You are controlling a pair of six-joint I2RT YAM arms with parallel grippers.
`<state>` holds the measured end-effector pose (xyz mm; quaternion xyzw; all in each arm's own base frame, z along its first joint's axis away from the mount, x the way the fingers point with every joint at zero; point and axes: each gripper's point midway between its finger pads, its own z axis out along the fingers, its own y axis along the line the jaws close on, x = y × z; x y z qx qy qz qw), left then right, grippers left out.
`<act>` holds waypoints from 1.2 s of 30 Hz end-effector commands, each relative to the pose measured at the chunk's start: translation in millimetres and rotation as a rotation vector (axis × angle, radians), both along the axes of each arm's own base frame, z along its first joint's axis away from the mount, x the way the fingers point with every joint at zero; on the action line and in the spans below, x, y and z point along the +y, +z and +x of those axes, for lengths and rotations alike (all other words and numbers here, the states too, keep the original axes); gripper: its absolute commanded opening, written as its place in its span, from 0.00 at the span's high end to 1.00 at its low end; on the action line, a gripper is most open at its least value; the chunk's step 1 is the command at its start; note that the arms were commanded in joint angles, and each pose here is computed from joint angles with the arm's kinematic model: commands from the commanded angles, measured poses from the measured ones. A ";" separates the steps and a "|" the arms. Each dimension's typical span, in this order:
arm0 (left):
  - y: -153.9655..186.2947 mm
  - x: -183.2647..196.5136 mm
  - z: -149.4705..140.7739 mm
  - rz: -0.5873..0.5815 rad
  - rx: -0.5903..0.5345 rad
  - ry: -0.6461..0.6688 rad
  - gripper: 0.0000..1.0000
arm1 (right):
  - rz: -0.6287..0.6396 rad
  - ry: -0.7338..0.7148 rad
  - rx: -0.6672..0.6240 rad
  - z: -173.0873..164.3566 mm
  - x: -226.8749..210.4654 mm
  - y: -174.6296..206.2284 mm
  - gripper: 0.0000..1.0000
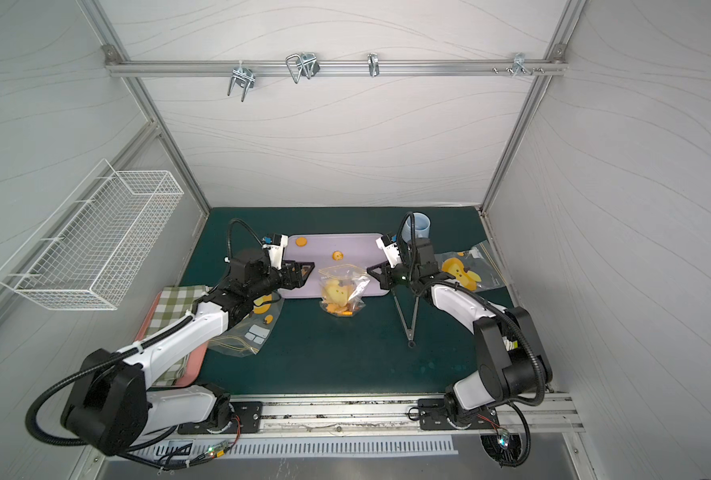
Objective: Put the cookies into a resealable bag to prevent moisture
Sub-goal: Adjust the ziploc bag at the center of the board.
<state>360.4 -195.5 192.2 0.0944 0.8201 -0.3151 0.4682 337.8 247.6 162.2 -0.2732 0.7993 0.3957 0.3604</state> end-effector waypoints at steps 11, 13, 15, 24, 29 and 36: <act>51.7 -32.5 -33.7 -0.173 -0.334 -0.475 0.12 | 0.045 0.019 0.051 12.8 3.6 -0.7 1.00; 35.5 -43.3 -37.3 -0.077 -0.301 -0.489 0.12 | 0.039 0.014 0.047 13.7 2.3 -0.7 1.00; 18.5 -55.3 -39.8 -0.014 -0.251 -0.525 0.13 | 0.038 0.018 0.045 12.6 2.1 -0.2 1.00; -8.1 -58.3 -33.2 -0.013 -0.185 -0.525 0.37 | 0.035 0.022 0.043 12.1 2.2 -0.3 1.00; -11.6 -57.8 -31.5 -0.005 -0.180 -0.519 0.59 | 0.028 0.015 0.044 13.1 1.3 -2.6 1.00; -1.8 -58.3 -32.1 -0.014 -0.202 -0.522 0.61 | 0.024 0.014 0.045 13.3 0.9 -2.5 1.00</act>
